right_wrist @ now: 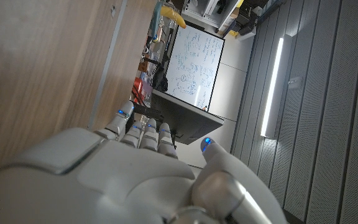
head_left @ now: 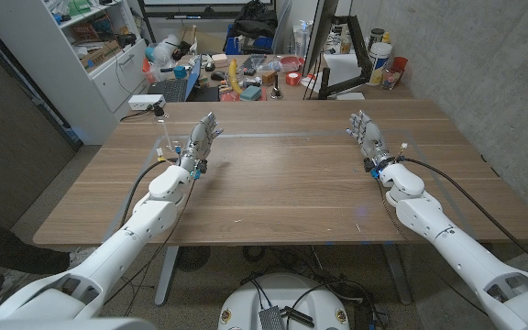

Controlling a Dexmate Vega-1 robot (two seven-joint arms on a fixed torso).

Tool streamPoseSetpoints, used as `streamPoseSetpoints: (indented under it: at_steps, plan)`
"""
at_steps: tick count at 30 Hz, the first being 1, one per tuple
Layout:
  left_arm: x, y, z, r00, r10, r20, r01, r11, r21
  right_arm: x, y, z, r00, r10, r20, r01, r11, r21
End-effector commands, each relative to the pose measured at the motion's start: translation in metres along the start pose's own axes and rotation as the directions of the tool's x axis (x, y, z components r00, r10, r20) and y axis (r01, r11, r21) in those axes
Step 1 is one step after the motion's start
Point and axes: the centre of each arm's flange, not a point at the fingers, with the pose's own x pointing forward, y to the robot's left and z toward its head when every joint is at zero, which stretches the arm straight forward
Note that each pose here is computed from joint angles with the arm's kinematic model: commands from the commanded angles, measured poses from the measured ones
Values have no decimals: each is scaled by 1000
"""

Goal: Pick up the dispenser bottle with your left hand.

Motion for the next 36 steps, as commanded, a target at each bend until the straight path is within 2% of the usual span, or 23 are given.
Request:
streamPoseSetpoints:
  at_steps: [1,15,22,29,36]
  plan:
    - [-1,-1,-1,1000,1,-7,-1,1000,7,-1,0,-3,1000,-1,-4,1,1000,3]
    - [-6,-4,6,999,32,43,-36,995,91,-4,-2,-4,1000,1,-3,-1,1000,6]
    - [-11,-6,12,994,82,74,-92,986,140,-6,-3,-5,1000,-1,-5,1,1000,8]
    - [-18,-7,19,979,180,95,-196,960,199,-8,-3,-6,1000,-1,-4,1,1000,9]
    - [-20,-7,21,972,210,105,-228,953,202,-8,-3,-6,1000,1,-6,-1,1000,9]
